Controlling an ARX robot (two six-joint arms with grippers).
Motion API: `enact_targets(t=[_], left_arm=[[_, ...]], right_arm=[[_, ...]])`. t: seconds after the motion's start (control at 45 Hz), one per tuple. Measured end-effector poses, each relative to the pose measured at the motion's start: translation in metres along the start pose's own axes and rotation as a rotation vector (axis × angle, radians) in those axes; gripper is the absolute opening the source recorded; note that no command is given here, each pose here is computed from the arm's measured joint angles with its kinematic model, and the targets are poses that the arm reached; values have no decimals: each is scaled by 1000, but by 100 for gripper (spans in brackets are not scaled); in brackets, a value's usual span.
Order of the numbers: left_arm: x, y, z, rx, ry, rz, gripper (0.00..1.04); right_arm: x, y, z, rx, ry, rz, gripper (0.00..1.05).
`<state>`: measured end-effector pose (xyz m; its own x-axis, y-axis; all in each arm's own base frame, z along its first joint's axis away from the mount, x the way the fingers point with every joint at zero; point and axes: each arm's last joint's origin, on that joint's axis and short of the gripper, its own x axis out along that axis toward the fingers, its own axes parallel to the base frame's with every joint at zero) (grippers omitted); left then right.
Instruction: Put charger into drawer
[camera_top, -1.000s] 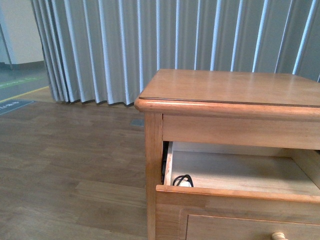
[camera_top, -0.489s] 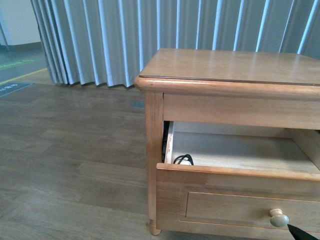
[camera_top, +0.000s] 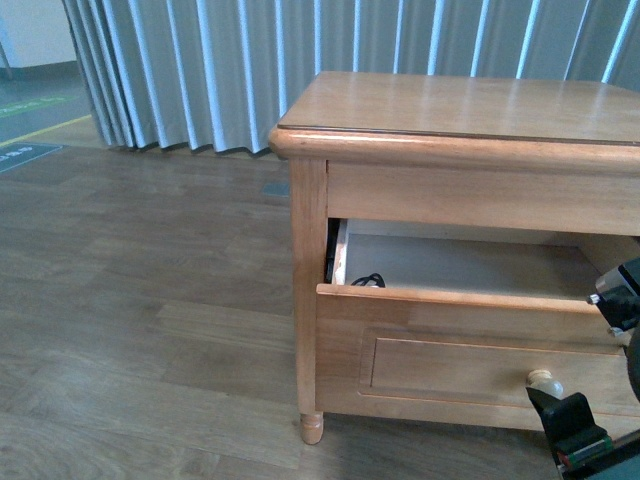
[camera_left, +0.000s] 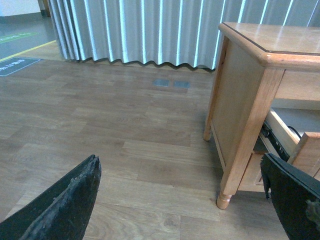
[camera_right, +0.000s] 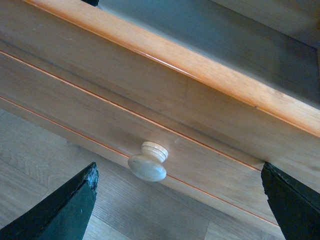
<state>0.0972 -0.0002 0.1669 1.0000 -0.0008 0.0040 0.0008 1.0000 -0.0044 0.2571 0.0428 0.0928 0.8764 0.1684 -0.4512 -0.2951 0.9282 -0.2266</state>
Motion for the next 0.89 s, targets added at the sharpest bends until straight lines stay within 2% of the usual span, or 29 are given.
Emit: enact_targets(t=[0.356,0.889], left_arm=[[0,0,0,0,0,0,99],[0,0,0,0,0,0,99]], right_arm=[[32,5,14,2,-24,-28,96],[113,9,52,37,-62,-90,96]])
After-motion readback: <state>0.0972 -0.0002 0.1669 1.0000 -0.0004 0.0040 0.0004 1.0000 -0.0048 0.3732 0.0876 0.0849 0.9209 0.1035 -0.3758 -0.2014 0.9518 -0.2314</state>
